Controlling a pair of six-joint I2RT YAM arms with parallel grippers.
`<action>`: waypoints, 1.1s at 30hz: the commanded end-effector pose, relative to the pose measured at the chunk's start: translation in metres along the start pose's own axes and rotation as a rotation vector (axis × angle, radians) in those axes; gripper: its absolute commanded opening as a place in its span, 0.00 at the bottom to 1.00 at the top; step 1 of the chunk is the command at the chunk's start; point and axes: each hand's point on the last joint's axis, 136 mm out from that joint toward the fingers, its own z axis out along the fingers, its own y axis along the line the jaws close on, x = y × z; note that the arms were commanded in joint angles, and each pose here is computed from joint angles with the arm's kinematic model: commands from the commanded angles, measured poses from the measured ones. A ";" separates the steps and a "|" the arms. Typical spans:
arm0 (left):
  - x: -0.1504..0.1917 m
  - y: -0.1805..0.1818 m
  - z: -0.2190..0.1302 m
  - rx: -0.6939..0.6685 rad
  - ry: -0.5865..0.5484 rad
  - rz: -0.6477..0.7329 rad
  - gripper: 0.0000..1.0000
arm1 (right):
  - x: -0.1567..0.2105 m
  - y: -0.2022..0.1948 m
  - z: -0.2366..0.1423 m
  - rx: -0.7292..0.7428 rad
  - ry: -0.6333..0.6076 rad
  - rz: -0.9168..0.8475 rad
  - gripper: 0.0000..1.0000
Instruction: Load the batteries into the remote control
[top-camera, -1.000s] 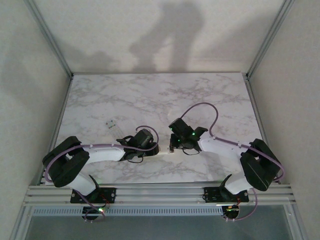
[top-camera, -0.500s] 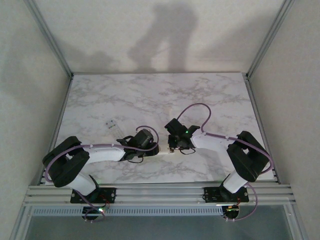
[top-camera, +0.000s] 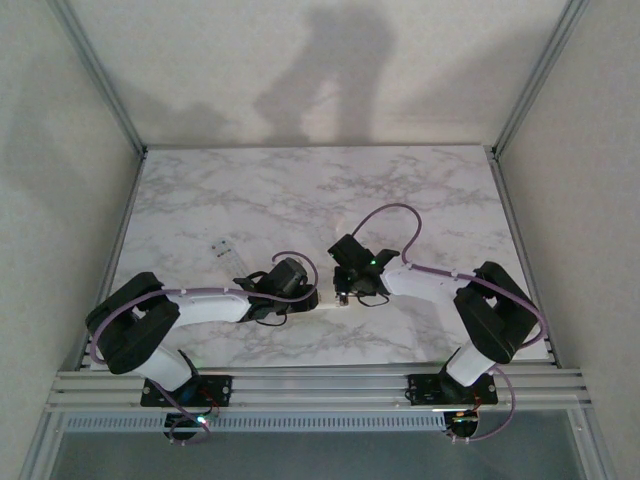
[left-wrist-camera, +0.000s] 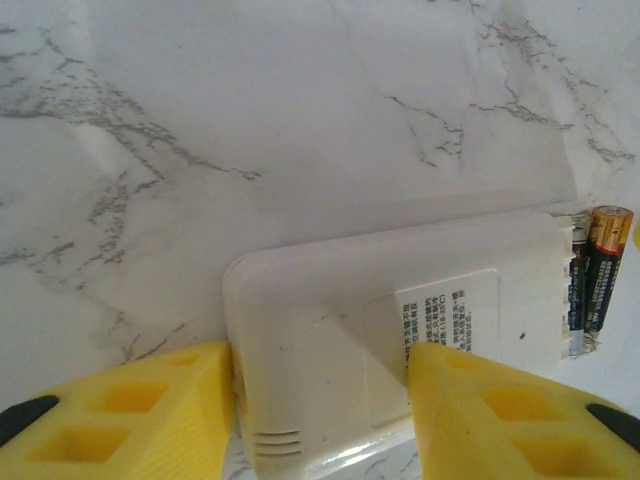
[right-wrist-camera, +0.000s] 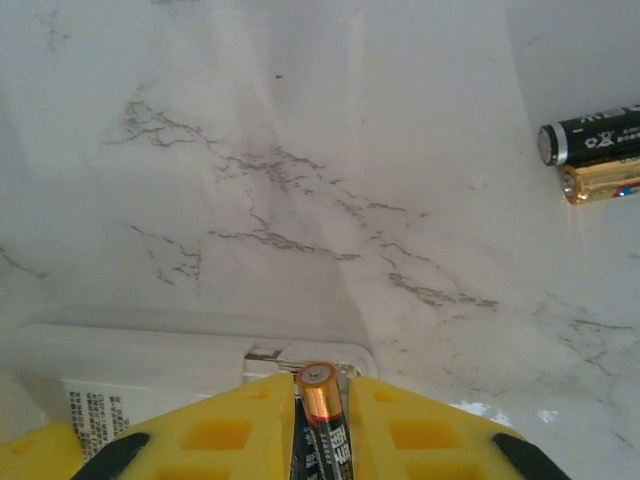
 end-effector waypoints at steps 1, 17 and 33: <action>0.013 -0.018 0.012 0.070 0.048 0.032 0.48 | -0.002 0.006 0.005 0.000 0.006 -0.022 0.21; 0.013 -0.017 0.011 0.066 0.045 0.031 0.48 | 0.014 -0.013 0.007 0.052 0.043 0.009 0.12; 0.010 -0.022 0.012 0.073 0.044 0.028 0.48 | 0.052 -0.038 0.010 0.203 0.073 -0.056 0.06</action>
